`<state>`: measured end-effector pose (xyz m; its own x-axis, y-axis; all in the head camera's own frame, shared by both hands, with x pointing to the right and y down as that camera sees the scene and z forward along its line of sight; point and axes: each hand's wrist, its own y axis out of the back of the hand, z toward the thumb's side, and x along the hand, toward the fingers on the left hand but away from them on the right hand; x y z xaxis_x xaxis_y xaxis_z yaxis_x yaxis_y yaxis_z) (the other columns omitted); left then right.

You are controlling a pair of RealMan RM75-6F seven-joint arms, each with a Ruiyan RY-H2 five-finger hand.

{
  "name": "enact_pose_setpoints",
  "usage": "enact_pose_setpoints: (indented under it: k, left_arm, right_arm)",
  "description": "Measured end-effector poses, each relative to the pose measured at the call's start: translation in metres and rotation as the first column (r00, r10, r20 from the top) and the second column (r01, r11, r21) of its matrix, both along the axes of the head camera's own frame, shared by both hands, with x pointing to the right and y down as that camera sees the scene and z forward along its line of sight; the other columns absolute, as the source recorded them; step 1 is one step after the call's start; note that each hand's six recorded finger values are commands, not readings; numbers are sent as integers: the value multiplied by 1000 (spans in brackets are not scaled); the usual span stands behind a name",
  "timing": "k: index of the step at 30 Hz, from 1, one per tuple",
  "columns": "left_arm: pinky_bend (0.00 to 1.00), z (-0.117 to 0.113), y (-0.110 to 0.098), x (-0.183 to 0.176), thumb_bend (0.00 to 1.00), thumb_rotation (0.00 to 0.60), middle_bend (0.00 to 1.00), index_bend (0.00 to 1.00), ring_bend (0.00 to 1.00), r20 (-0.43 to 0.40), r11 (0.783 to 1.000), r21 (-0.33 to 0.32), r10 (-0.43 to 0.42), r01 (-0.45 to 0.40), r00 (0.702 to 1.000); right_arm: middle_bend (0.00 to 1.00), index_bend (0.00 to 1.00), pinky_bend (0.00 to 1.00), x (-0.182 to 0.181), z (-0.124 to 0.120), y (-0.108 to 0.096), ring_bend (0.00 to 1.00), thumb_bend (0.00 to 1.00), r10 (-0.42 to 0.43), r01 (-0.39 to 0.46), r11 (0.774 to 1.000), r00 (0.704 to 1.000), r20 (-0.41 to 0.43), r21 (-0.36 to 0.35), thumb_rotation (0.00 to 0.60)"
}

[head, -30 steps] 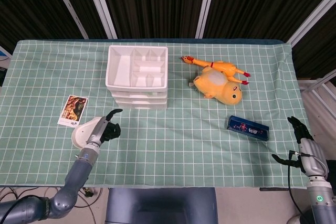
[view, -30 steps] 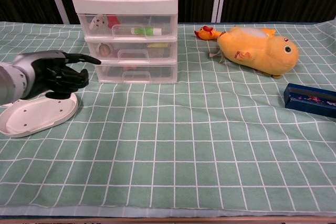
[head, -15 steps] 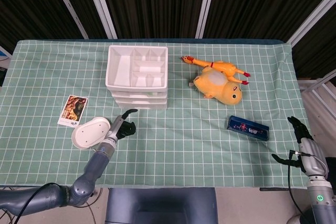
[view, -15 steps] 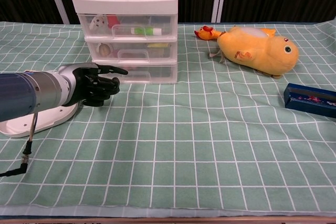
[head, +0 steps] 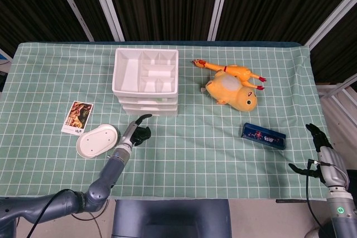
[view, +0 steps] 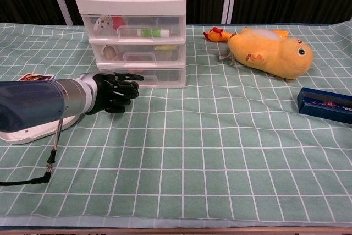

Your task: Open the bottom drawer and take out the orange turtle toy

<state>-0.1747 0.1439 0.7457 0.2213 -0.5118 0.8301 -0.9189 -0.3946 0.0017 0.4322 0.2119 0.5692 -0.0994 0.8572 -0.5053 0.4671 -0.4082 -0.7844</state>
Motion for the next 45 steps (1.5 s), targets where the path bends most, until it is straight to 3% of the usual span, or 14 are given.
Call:
enact_pose_setpoints:
  k: [17,38,45]
  left_arm:
    - [1000,19,2,19,716,600,891,150,945,-43,995,-70,-67,64,997]
    - [1000,26,-5,29,716,600,891,153,945,-73,993,-40,-110,107,991]
    - [1000,27,-8,39,717,600,891,250,945,-87,995,-39,-95,91,992]
  right_arm:
    - [0,0,185,1,0,0,0,94,8,-8,1000,1000,16,-4,600]
    - [0,0,185,2,1,0,0,94,16,-16,1000,1000,21,-10,600]
    - [0,0,185,2,1,0,0,95,18,-18,1000,1000,22,-13,600]
